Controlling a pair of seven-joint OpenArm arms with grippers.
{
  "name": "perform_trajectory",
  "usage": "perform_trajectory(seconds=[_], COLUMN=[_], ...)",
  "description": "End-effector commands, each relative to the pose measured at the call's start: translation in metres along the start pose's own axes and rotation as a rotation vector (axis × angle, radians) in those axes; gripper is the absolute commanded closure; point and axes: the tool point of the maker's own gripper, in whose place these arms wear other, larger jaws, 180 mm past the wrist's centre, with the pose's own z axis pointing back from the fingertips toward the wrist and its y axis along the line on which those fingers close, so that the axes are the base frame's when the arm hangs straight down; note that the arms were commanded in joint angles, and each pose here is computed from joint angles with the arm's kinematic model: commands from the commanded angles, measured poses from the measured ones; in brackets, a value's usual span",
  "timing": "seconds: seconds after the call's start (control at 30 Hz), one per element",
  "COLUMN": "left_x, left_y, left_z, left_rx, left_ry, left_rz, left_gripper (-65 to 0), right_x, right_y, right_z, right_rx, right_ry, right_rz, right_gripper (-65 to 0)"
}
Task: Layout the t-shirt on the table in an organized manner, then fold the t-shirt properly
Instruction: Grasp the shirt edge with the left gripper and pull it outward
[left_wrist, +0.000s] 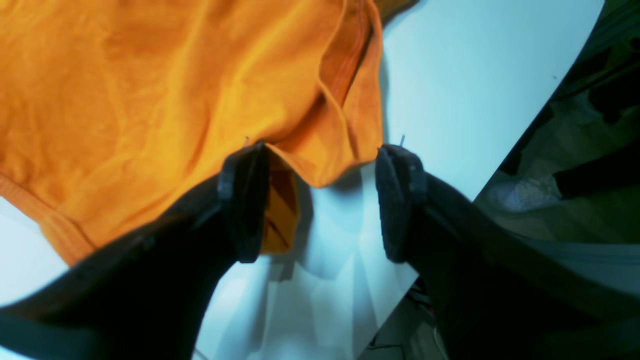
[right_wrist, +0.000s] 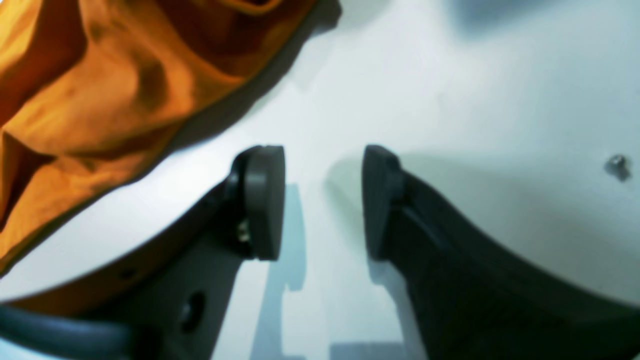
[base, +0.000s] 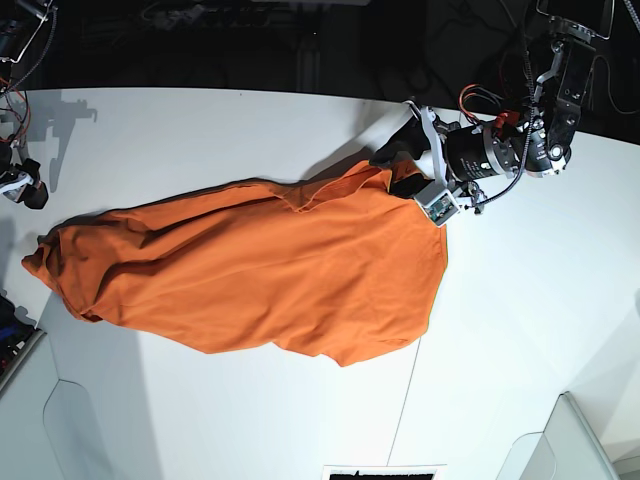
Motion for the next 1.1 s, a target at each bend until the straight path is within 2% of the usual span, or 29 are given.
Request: perform_trajectory(seconds=[0.0,0.07,0.1,0.13,0.23,0.27,0.47,0.63,0.77,0.93,0.97,1.0,1.07], left_x=[0.013,0.012,0.01,0.008,-0.002,-0.006,-0.026,-0.038,-0.043,-0.039,-0.036,-0.034,-0.029], left_y=[0.001,-0.003,-0.007,-0.011,-0.027,-0.031,-0.027,-0.011,-0.004,0.009,0.014,0.02,0.032], left_z=[0.003,0.001,-0.002,-0.004,-0.015,-0.017,-0.013,0.006,0.014,0.02,0.023,0.025,0.033], left_rx=[-0.005,-0.016,-0.024,-0.031,-0.063,-0.07,-0.065,-0.057,-0.051,-0.011,0.003,0.02,0.053], left_ry=[-0.045,-0.037,-0.028,-0.015,0.032,0.05,0.148,0.197,0.221,0.212,0.206,0.198,0.182], left_rz=[-0.019,-0.025,-0.033,-0.045,-0.091,-0.109,-0.145,-0.161,-0.17,-0.165,-0.161,-0.157,-0.145], left_gripper=[-36.5,-35.4,-32.4,-26.8,-1.5,0.0,0.0,0.0,0.0,0.0,0.0,0.0,0.0], right_x=[0.024,0.025,0.026,0.027,0.029,0.029,0.024,0.017,0.007,0.006,0.007,0.009,0.016], right_y=[-0.002,-0.002,-0.002,-0.002,0.003,0.007,0.038,0.06,0.093,0.128,0.134,0.138,0.146], right_z=[0.007,0.007,0.007,0.006,0.004,0.001,-0.019,-0.041,-0.06,-0.08,-0.084,-0.087,-0.09], right_rx=[-0.002,-0.002,-0.002,-0.001,0.01,0.018,0.073,0.045,0.082,0.121,0.131,0.137,0.149], right_ry=[-0.064,-0.07,-0.073,-0.08,-0.103,-0.107,-0.091,-0.044,-0.011,-0.011,-0.01,-0.009,-0.021], right_rz=[0.015,0.015,0.014,0.013,0.005,0.001,0.029,0.06,0.089,0.069,0.062,0.057,0.064], right_gripper=[-25.6,-25.7,-25.6,-25.6,-25.6,-25.6,-25.6,-25.7,-25.7,-25.6,-24.7,-21.0,-7.6])
